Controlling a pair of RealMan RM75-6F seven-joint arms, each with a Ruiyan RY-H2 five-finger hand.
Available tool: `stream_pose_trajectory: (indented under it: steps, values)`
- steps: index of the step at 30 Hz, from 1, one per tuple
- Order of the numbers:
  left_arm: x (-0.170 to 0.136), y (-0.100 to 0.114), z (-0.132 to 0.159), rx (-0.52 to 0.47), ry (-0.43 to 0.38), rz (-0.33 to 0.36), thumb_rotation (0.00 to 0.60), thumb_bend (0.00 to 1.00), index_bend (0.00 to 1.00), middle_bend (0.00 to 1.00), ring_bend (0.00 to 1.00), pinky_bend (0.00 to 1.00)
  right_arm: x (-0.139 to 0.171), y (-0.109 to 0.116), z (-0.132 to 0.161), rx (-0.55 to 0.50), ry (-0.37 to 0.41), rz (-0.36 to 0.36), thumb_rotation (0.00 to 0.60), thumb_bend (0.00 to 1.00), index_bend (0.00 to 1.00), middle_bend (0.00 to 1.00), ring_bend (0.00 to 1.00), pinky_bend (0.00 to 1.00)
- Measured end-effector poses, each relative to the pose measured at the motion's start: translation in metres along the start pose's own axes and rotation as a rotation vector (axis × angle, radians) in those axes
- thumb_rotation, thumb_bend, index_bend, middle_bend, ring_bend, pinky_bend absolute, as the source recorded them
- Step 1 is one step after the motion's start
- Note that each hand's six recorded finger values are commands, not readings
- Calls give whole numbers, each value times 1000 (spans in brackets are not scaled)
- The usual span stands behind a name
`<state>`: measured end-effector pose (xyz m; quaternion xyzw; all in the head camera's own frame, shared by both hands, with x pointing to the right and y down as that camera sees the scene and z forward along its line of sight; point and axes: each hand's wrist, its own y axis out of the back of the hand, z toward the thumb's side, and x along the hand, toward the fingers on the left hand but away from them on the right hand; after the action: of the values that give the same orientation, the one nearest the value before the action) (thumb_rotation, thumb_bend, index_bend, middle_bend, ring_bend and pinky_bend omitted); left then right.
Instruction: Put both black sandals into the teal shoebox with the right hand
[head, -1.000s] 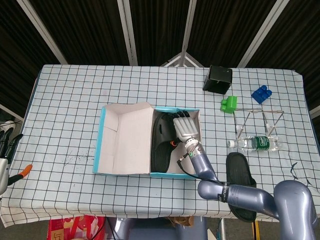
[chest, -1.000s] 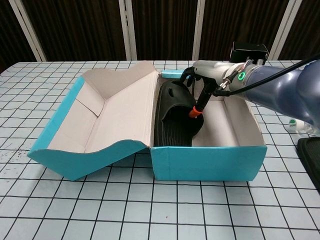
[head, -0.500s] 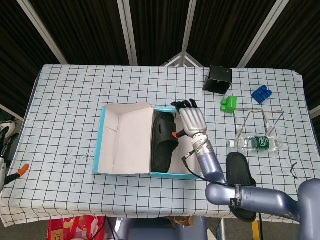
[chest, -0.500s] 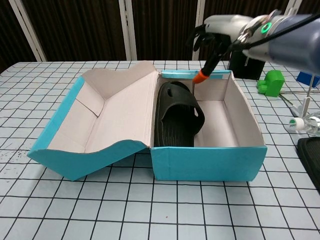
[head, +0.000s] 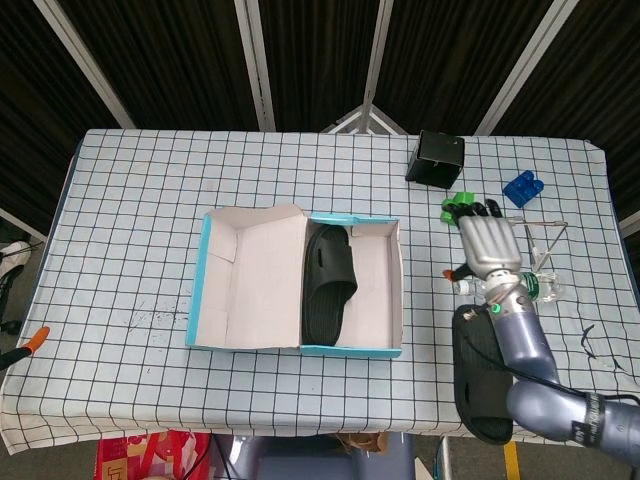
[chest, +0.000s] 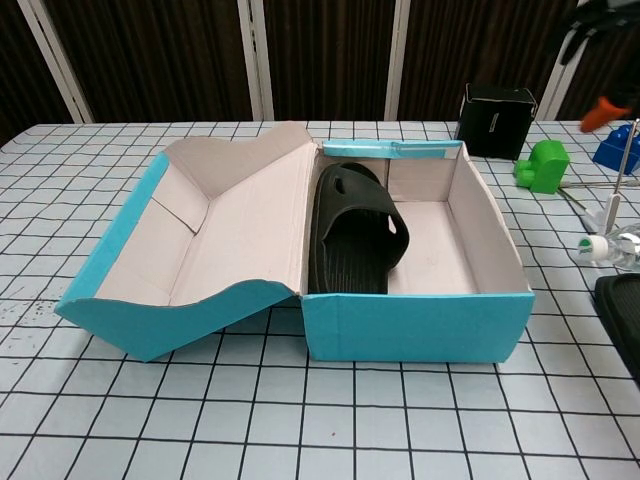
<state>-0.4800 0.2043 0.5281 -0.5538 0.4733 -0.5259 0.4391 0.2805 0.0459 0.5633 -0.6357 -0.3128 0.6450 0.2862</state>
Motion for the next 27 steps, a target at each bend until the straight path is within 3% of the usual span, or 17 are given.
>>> stream_pose_trajectory:
  steps: [5,15,20,27]
  values:
    - [1,1,-1,-4,-1,5,600,201,141,0,0,77,24,-16,-46,50,-60,67,600,105,120,136,113,0]
    - [-1,6,0,-17,-10,29,600,200,141,0,0,77,80,-50,-96,19,-43,27,600,106,119,112,113,0]
    - [-1,5,-1,-14,-6,23,600,200,141,0,0,77,123,-82,-127,-66,-72,38,600,104,119,109,112,0]
    - [-1,5,-1,-14,-4,19,600,201,141,0,0,77,158,-113,-146,-30,-109,82,600,106,119,108,107,0]
